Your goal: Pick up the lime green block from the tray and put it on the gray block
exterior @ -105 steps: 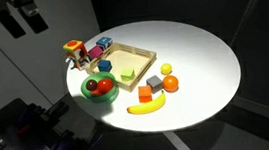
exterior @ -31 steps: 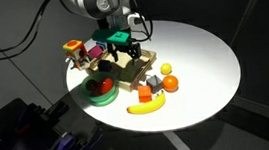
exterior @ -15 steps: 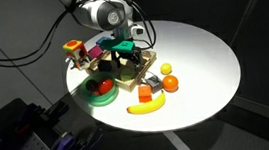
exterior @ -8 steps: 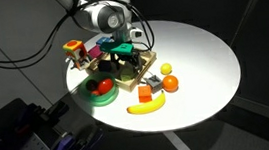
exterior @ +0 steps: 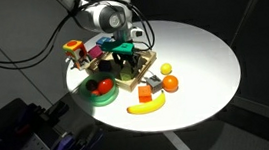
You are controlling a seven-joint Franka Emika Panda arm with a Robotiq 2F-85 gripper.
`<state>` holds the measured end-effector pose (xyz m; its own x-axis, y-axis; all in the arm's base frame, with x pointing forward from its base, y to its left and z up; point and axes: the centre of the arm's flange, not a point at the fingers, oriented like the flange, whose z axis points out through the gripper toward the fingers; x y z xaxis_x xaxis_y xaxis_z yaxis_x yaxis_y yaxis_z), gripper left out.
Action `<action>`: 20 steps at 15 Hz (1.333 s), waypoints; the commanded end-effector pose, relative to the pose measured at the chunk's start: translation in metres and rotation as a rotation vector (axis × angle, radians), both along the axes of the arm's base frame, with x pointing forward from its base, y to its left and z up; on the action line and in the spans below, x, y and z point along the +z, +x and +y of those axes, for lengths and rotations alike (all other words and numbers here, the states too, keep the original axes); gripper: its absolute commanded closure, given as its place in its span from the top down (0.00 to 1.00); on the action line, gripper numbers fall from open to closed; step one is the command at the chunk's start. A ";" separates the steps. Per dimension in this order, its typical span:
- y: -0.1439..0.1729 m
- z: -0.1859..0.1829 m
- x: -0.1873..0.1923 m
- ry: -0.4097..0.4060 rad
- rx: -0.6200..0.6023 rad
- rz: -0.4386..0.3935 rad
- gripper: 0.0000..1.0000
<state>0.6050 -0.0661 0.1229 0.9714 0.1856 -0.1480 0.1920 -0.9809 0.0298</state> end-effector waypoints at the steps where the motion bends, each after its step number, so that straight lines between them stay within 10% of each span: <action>1: 0.000 -0.002 0.035 -0.007 -0.045 -0.016 0.31; 20: -0.007 -0.113 0.114 -0.035 -0.308 -0.006 0.31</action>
